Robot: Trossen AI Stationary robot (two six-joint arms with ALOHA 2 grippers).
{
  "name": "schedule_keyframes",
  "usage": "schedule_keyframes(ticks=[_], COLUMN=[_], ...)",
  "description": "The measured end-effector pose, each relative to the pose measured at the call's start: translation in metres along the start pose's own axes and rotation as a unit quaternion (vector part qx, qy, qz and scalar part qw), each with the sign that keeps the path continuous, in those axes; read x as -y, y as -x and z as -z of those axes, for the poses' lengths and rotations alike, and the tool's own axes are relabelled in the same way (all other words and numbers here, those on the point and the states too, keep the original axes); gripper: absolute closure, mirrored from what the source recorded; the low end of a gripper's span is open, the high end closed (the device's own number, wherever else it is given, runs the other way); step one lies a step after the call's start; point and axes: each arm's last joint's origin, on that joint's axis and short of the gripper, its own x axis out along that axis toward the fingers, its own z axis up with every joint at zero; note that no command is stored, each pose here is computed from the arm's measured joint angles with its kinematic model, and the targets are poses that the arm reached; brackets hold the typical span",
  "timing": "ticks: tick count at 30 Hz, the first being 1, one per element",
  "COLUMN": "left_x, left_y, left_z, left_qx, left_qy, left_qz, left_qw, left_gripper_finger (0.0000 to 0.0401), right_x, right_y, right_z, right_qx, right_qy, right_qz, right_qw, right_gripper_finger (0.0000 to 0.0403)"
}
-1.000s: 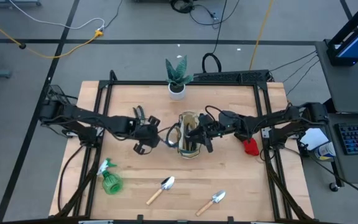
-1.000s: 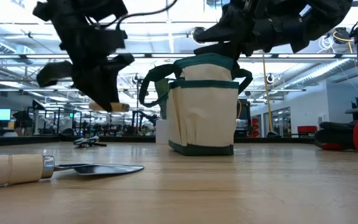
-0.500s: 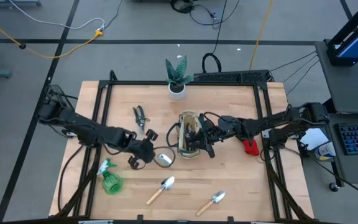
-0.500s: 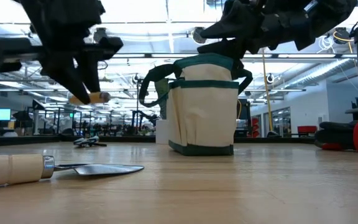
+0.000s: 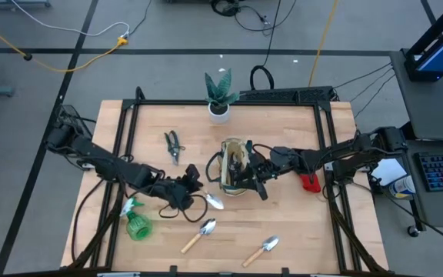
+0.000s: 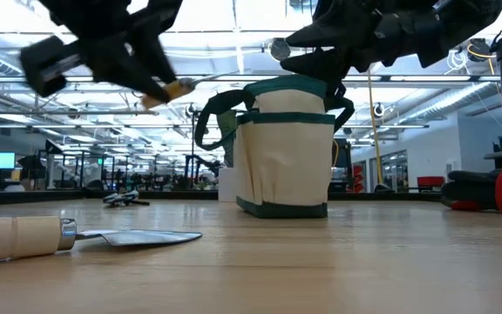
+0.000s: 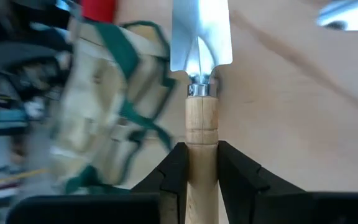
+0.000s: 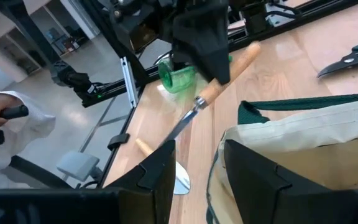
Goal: Pick & Place Garden tools in Gardening bag
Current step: Put the top brown trowel into the gardening bag
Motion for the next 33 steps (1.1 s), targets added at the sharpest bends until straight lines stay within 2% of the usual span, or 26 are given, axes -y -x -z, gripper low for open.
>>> schedule_keyframes(ticks=[8,11,15,20,27,33], left_x=[-0.022,-0.029,-0.042,-0.059,-0.066,-0.068], left_y=[-0.005,-0.007,-0.011,-0.013,-0.021,-0.028], left_z=[0.0,0.005,0.013,0.019,0.03,0.033], left_qx=[0.0,-0.025,-0.052,-0.06,-0.093,-0.073], left_qy=[-0.102,-0.134,-0.166,-0.183,-0.233,-0.261], left_qz=[-0.084,-0.106,-0.137,-0.18,-0.174,-0.166], left_qw=[0.991,0.985,0.975,0.965,0.952,0.948], left_gripper_finger=[0.0327,0.0326,0.0326,0.0326,0.0325,0.0325], right_x=[-0.001,-0.001,-0.002,0.001,0.004,0.006], right_y=[0.0,0.0,0.0,0.0,0.001,0.001], right_z=[-0.001,-0.003,-0.004,-0.006,-0.007,-0.007], right_qx=[0.004,0.013,0.022,0.044,0.062,0.07], right_qy=[0.0,-0.015,0.003,0.011,0.036,0.059], right_qz=[-0.002,-0.006,-0.007,0.039,0.093,0.119], right_qw=[1.0,1.0,1.0,0.998,0.993,0.989], right_gripper_finger=[0.0273,0.0273,0.0273,0.0273,0.0273,0.0273])
